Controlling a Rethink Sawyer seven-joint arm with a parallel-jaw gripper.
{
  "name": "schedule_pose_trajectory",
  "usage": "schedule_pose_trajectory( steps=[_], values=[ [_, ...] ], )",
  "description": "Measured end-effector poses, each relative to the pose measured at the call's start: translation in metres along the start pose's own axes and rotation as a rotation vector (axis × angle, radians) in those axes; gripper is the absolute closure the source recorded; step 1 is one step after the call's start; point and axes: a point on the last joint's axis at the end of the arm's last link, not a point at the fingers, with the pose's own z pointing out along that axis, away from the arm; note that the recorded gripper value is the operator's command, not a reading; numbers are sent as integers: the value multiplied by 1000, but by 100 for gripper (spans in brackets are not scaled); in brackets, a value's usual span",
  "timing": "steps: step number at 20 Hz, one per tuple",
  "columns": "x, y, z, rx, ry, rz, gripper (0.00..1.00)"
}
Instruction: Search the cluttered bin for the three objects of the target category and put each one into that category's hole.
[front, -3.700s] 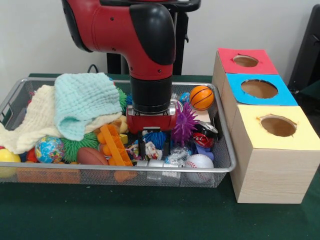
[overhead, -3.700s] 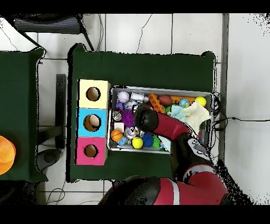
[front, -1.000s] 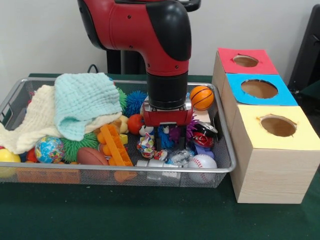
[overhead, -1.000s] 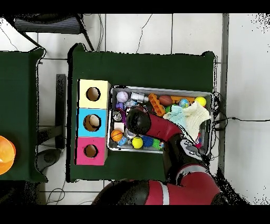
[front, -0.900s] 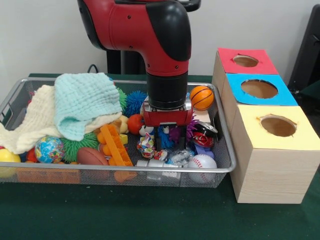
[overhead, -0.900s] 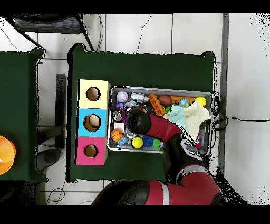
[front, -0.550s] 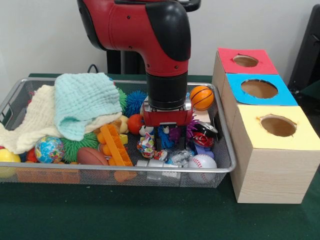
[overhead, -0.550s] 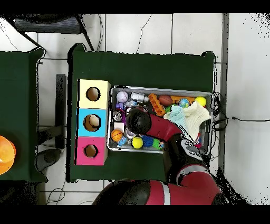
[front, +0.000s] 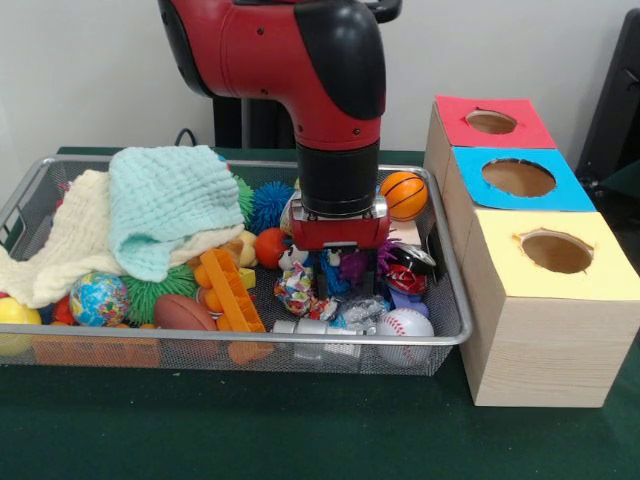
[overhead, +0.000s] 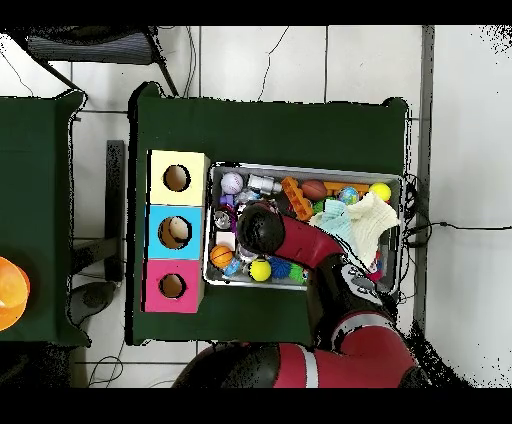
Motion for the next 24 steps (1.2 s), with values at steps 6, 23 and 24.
schedule_pose_trajectory(
  steps=[6, 23, 24],
  values=[
    [2, 29, -4, -12, 30, -38, 0],
    [0, 57, -16, 3, 31, -91, 0],
    [0, 57, -15, 4, 30, -91, 0]
  ],
)
